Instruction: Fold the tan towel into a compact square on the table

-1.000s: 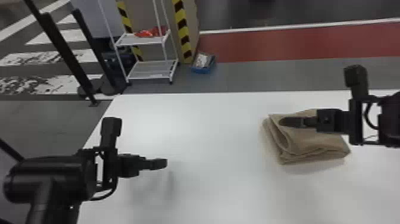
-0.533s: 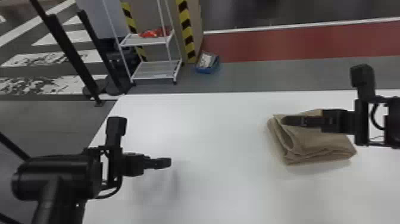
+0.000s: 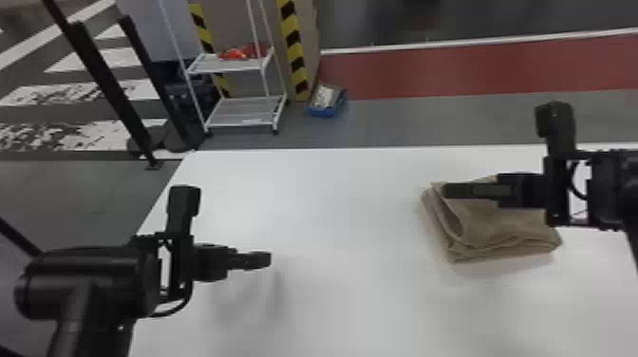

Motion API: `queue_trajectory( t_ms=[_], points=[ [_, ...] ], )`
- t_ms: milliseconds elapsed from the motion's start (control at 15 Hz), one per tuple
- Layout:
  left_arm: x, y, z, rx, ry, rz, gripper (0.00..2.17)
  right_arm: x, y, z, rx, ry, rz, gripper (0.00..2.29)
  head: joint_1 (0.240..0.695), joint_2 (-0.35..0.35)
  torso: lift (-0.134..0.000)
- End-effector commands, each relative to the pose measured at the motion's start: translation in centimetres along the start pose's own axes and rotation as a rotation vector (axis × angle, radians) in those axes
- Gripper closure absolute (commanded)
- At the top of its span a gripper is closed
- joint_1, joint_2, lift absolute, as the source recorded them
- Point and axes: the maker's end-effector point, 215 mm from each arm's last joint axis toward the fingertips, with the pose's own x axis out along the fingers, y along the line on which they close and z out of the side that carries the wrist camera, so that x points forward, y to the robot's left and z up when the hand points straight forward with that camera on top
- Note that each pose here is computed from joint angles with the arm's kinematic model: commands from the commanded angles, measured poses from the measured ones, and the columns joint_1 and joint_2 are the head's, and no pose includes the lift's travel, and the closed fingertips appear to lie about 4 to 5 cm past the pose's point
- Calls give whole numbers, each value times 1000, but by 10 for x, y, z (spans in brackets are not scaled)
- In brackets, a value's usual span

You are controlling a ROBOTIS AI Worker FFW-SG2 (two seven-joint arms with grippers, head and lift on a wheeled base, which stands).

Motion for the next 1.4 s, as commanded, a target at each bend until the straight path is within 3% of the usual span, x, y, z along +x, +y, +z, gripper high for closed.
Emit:
queue_trajectory(
  t_ms=[0,200,467,800,1067,1333],
  points=[
    [0,0,-1,0,2,-1,97,12,3,-13,-15,49,-3,83,695,215,-124],
    [-2,3,-4,-3,4,4,97,17,11,-42,14,141,-1,83,695,229,-124],
    [-2,5,-3,-5,0,7,97,15,39,-70,58,204,62,83,695,252,-124],
    [-3,5,-3,-5,1,8,97,9,86,-89,58,230,157,87,695,295,-124],
    [-3,6,-4,-6,1,11,97,13,109,-111,34,289,185,87,695,333,-124],
    [-4,8,0,-11,-7,10,97,9,134,-116,18,299,238,87,695,350,-124]
  ],
)
